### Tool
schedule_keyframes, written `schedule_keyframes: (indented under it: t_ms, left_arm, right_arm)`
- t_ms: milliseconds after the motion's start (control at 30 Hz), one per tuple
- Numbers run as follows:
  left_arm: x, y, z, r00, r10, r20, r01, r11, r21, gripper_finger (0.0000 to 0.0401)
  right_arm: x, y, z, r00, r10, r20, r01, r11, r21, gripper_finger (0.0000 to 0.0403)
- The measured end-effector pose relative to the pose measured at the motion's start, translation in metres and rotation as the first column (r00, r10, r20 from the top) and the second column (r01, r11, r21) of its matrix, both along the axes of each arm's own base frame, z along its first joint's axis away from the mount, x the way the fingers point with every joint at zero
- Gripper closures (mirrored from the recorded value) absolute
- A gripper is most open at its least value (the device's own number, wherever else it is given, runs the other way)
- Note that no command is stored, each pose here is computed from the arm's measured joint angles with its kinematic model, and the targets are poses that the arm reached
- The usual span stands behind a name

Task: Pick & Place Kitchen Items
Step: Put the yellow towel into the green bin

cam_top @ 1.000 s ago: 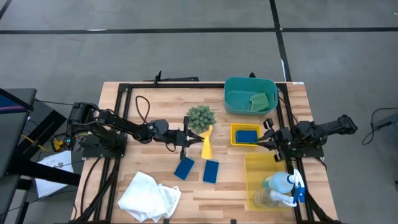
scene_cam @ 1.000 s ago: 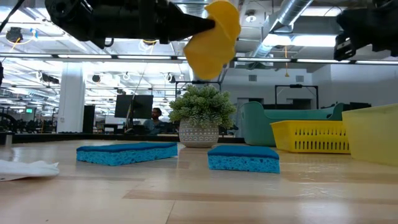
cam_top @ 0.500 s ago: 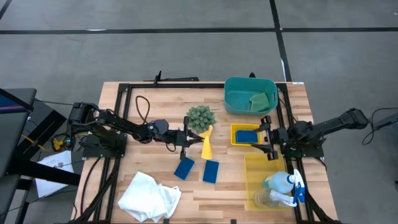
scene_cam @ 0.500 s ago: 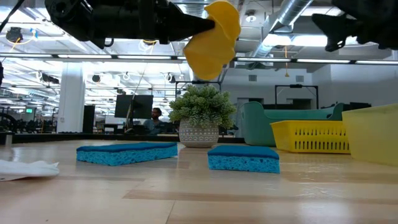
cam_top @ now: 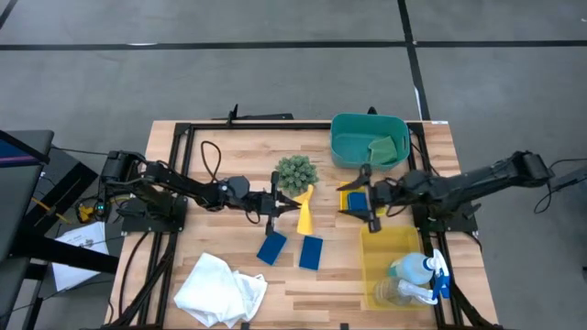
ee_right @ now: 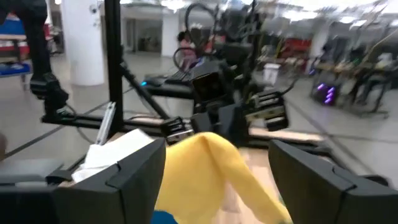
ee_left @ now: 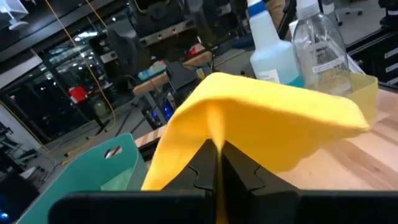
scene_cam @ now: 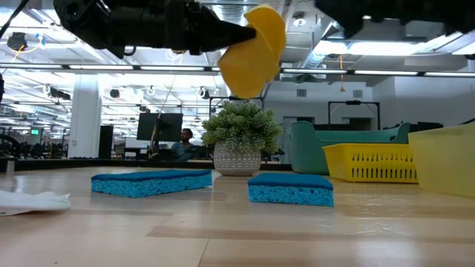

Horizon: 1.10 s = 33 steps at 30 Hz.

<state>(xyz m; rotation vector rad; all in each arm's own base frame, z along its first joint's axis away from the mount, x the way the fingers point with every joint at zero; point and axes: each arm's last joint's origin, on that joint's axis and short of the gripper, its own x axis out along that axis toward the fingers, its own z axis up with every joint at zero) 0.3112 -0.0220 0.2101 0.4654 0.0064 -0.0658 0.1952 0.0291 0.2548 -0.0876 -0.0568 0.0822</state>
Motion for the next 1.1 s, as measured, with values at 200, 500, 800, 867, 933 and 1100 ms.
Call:
schedule_keyframes:
  t_ms: [200, 500, 800, 867, 933, 1100]
  left_arm:
    - [0.000, 0.001, -0.001, 1.000, 0.020, -0.013, -0.020, 1.000, 0.003, 0.0399]
    - [0.000, 0.001, -0.003, 0.998, 0.051, -0.029, -0.051, 0.999, 0.006, 0.0399]
    - [0.000, 0.001, -0.002, 0.999, 0.050, -0.019, -0.050, 0.999, 0.004, 0.0400]
    - [0.000, 0.001, -0.002, 0.999, 0.050, -0.016, -0.050, 0.999, 0.002, 0.0400]
    - [0.000, 0.001, -0.001, 0.999, 0.049, -0.013, -0.049, 0.999, 0.002, 0.0399]
    - [0.000, 0.001, -0.001, 0.999, 0.048, -0.011, -0.048, 0.999, 0.001, 0.0399]
  right_arm:
    - [0.042, 0.005, -0.002, 0.995, 0.018, -0.095, -0.015, 0.999, 0.030, 0.0127]
    - [0.082, 0.010, -0.006, 0.988, -0.010, -0.154, 0.020, 0.998, 0.062, 0.0127]
    - [0.097, 0.012, -0.018, 0.978, -0.018, -0.206, 0.033, 0.997, 0.067, 0.0127]
    - [0.101, 0.012, -0.018, 0.977, -0.019, -0.210, 0.033, 0.998, 0.062, 0.0127]
    - [0.103, 0.013, -0.019, 0.974, -0.022, -0.223, 0.036, 0.998, 0.058, 0.0127]
    - [0.105, 0.012, -0.018, 0.972, -0.046, -0.232, 0.057, 0.997, 0.043, 0.0127]
